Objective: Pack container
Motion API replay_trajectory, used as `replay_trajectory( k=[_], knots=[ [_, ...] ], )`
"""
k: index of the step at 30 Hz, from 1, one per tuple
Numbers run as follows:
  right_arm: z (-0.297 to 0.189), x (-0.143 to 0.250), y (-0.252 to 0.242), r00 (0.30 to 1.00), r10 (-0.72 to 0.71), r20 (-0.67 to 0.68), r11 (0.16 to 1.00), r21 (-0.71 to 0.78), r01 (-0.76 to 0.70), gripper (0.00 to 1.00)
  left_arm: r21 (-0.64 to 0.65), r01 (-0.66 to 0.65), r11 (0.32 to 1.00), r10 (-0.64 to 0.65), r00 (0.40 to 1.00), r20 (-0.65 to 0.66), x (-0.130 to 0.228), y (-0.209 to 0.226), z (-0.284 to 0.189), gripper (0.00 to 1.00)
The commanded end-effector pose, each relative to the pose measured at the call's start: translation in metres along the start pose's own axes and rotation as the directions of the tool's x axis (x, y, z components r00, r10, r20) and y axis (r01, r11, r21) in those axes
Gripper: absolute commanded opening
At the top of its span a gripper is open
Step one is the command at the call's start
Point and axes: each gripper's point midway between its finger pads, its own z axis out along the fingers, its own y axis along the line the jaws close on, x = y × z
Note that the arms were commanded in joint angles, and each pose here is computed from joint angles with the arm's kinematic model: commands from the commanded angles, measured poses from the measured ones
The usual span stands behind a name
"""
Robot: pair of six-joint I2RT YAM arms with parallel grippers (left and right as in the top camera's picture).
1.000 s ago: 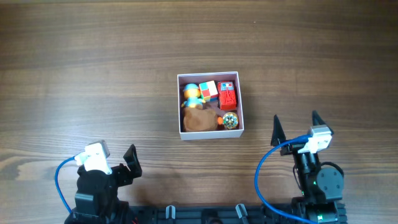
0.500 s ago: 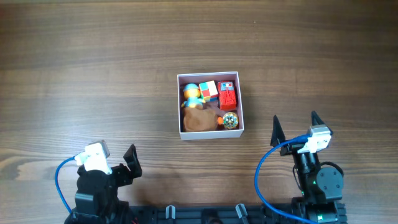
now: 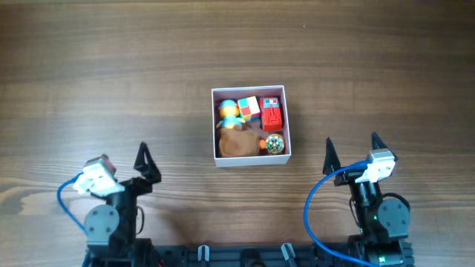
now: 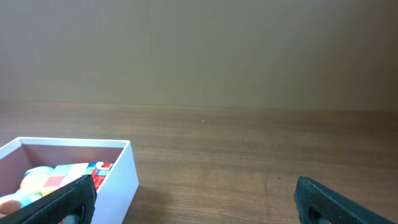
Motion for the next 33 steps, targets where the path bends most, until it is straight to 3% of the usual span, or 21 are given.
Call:
replay_trajectory(
  k=[1,5,10,12,14,33],
  knots=[
    [0.000,-0.001,0.002,1.000,0.010,0.005,1.000,-0.010,-0.010,1.00,0.035,-0.027,0.999,0.026,0.999,0.026,0.027,0.004,0.019,1.00],
    [0.000,-0.001,0.002,1.000,0.010,0.005,1.000,-0.010,-0.010,1.00,0.102,-0.152,0.983,0.149,0.988,0.038,0.031,-0.007,0.021,1.00],
    [0.000,-0.001,0.002,1.000,0.010,0.005,1.000,-0.010,-0.010,1.00,0.207,-0.158,0.965,0.157,0.987,0.019,0.037,-0.024,0.018,1.00],
    [0.000,-0.001,0.002,1.000,0.010,0.005,1.000,-0.010,-0.010,1.00,0.234,-0.168,0.958,0.154,0.985,0.079,0.028,-0.031,0.018,1.00],
    [0.000,-0.001,0.002,1.000,0.010,0.005,1.000,-0.010,-0.010,1.00,0.220,-0.174,0.960,0.172,0.985,0.032,0.040,-0.025,0.020,1.00],
    [0.000,-0.001,0.002,1.000,0.010,0.005,1.000,-0.010,-0.010,1.00,0.233,-0.151,0.961,0.148,0.989,0.029,0.040,-0.028,0.019,1.00]
  ],
)
